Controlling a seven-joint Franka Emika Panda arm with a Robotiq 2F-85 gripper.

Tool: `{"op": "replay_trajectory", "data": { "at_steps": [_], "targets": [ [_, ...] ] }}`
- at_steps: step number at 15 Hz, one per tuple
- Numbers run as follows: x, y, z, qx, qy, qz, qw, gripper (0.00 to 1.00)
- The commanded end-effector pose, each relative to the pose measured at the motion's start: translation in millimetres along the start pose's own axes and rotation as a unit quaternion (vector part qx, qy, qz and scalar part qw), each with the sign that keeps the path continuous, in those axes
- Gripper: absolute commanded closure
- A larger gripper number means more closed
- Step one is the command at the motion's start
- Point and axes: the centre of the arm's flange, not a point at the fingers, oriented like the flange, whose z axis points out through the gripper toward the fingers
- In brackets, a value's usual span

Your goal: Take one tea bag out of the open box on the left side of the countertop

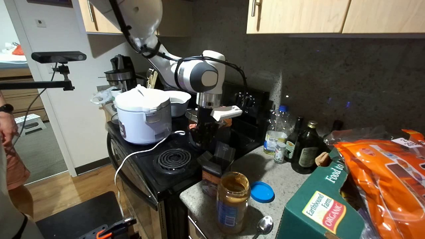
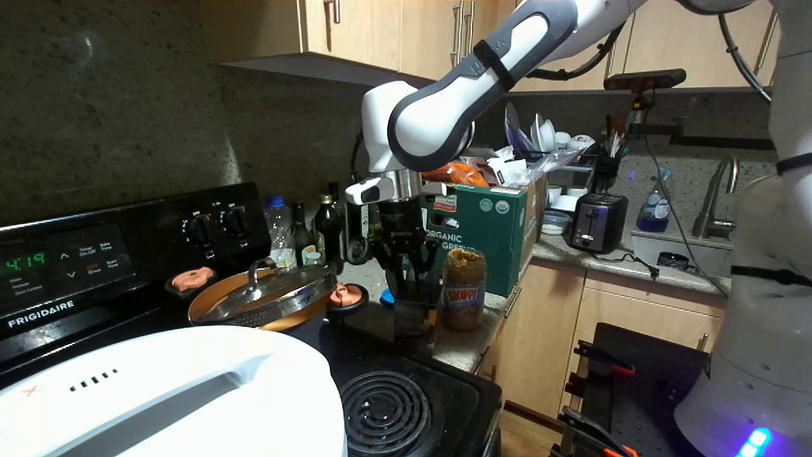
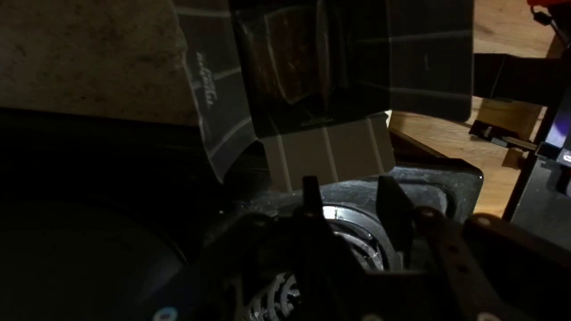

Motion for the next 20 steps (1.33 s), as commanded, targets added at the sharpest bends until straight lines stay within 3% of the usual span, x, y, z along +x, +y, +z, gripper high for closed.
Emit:
{"op": "replay_trajectory", "data": {
  "at_steps": [1, 4, 9, 13, 15, 16, 17, 18, 19, 20],
  "targets": [
    [1.0, 5.4, 9.3, -0.007, 0.021, -0.002, 0.9997, 0.68],
    [1.4, 9.9, 13.0, -0.023, 0.023, 0.012, 0.9994, 0.71],
    [-1.7, 11.9, 15.5, -0.026, 0.012, 0.040, 0.9988, 0.63],
    [-4.4, 13.3, 15.2, -0.031, -0.004, 0.063, 0.9975, 0.66],
    [-4.6, 12.9, 15.3, -0.027, -0.010, 0.076, 0.9967, 0.61],
    [-5.0, 13.1, 15.5, -0.027, -0.015, 0.085, 0.9959, 0.53],
    [-5.5, 13.5, 15.9, -0.028, -0.022, 0.094, 0.9949, 0.37],
    [-6.4, 13.7, 16.5, -0.030, -0.031, 0.102, 0.9938, 0.31],
    [-6.3, 10.5, 16.4, -0.021, -0.018, 0.085, 0.9960, 0.48],
    [-6.8, 10.6, 16.9, -0.022, -0.023, 0.091, 0.9954, 0.42]
  ]
}}
